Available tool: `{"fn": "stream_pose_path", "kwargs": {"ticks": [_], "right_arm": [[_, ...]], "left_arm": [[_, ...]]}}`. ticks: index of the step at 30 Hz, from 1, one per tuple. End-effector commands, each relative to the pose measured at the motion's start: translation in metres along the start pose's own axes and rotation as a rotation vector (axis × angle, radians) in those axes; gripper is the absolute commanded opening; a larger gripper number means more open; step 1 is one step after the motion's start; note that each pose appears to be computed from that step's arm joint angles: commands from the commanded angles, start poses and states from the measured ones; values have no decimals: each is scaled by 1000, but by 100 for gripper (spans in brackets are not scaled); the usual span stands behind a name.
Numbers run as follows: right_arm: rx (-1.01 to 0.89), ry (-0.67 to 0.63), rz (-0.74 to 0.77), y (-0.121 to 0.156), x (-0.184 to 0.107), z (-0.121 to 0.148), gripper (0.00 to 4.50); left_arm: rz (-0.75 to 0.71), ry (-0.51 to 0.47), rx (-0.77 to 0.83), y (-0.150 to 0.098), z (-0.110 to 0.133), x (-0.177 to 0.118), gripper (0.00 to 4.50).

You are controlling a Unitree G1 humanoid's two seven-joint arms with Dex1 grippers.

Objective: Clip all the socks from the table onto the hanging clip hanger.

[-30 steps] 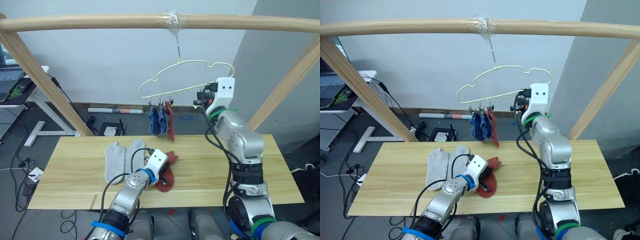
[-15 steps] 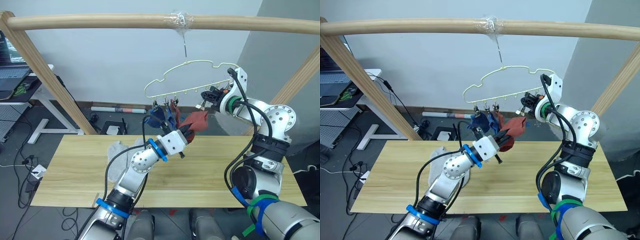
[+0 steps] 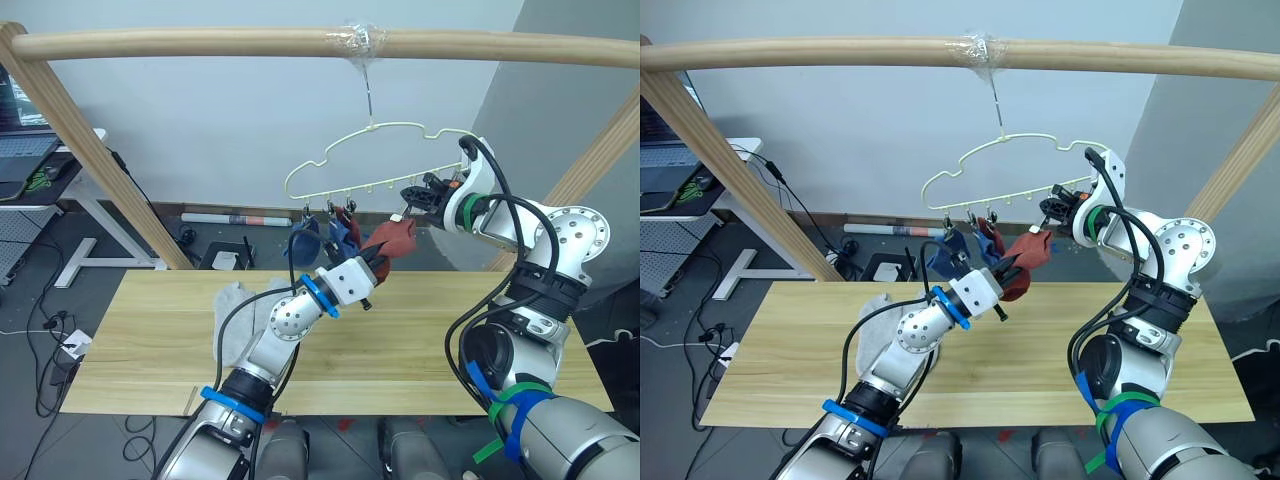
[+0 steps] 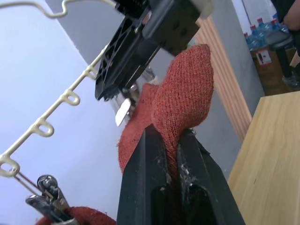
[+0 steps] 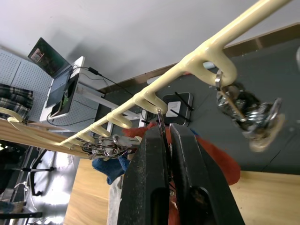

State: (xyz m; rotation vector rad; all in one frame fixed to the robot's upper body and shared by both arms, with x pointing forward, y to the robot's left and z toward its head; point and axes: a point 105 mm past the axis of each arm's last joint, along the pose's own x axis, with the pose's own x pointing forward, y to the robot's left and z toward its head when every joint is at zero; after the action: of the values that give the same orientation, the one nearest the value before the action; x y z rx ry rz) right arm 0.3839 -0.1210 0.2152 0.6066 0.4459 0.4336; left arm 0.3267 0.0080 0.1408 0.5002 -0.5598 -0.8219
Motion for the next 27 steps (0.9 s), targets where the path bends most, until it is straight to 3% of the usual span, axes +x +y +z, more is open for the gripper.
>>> {"fn": "stream_pose_path", "kwargs": {"ticks": [1,7,10,19,21,27], "right_arm": [[20,8,-84,-15,-6,0,0],[21,16,-85,-15,-6,-1,0],[31,10,-65,-13,-6,0,89],[28,-15,-19,-8,-11,7,436],[-11,-19,-6,-6,-14,9,444],[-237,-50,84,-9,-55,-5,450]], "left_arm": [[27,-52,38,10,10,5,1],[39,-49,45,15,8,9,1],[43,-52,45,16,9,9,0],[35,-50,40,13,9,11,0],[38,-45,27,13,8,11,0],[-11,7,-62,9,-4,14,162]]}}
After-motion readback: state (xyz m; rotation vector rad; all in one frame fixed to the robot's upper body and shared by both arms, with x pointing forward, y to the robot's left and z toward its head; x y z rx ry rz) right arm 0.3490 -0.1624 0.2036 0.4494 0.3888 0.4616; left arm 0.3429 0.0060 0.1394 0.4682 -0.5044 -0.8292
